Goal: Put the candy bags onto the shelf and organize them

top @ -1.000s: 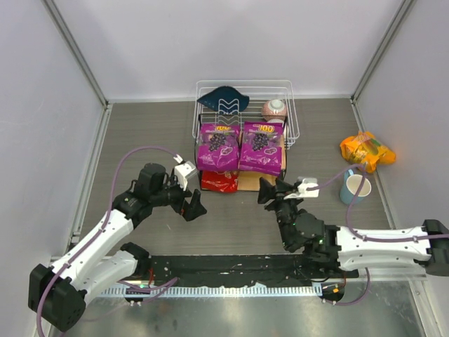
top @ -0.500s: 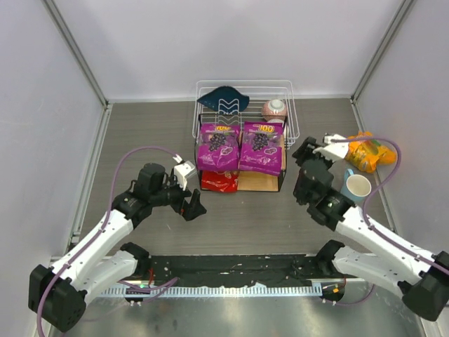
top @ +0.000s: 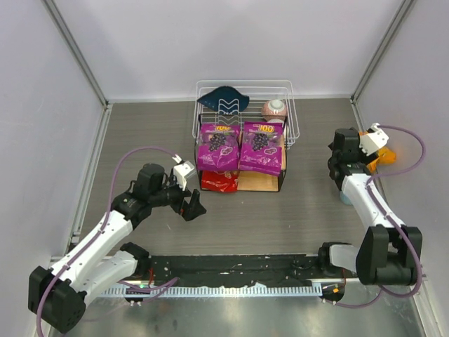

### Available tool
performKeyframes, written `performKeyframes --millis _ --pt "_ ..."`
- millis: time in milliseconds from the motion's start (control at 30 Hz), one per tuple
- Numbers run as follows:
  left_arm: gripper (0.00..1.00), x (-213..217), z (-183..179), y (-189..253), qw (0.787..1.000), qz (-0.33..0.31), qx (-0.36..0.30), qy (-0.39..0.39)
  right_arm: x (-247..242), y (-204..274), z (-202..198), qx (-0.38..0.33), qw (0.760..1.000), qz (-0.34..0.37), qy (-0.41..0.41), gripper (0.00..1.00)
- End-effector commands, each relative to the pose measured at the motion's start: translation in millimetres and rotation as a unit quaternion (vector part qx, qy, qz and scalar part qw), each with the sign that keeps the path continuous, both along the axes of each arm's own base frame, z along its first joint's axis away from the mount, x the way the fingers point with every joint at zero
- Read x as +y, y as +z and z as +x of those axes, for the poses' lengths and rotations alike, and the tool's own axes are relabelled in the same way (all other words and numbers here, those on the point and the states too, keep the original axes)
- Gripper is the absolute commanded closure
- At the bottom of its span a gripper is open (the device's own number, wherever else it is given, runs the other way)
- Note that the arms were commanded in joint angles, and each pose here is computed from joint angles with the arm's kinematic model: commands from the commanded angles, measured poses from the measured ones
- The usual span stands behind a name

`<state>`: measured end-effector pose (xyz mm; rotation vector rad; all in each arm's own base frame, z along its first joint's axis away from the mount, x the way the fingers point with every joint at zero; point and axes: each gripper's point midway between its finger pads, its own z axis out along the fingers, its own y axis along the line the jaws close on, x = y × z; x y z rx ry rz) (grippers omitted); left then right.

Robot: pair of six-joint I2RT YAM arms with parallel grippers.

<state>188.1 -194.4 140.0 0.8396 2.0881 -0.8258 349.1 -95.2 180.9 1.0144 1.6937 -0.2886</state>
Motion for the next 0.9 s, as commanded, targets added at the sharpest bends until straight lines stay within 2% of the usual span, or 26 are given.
performKeyframes --millis 0,233,400,867 --pt "0.00 0.1 1.6 6.9 1.000 -0.007 -0.021 -0.003 -22.6 -10.3 -1.1 0.000 0.998 0.019 -0.057 0.24" --pt "0.01 -1.0 1.5 5.7 1.000 -0.007 -0.016 -0.006 -60.0 -20.1 1.4 0.034 0.992 -0.015 -0.117 0.18" --pt "0.00 -0.4 2.1 4.2 1.000 -0.005 -0.014 -0.004 -87.3 -31.0 6.5 0.041 0.990 -0.005 -0.137 0.17" --pt "0.00 -0.4 3.5 3.9 1.000 -0.003 -0.014 -0.002 -124.0 -42.7 28.0 0.041 0.990 -0.016 -0.134 0.17"
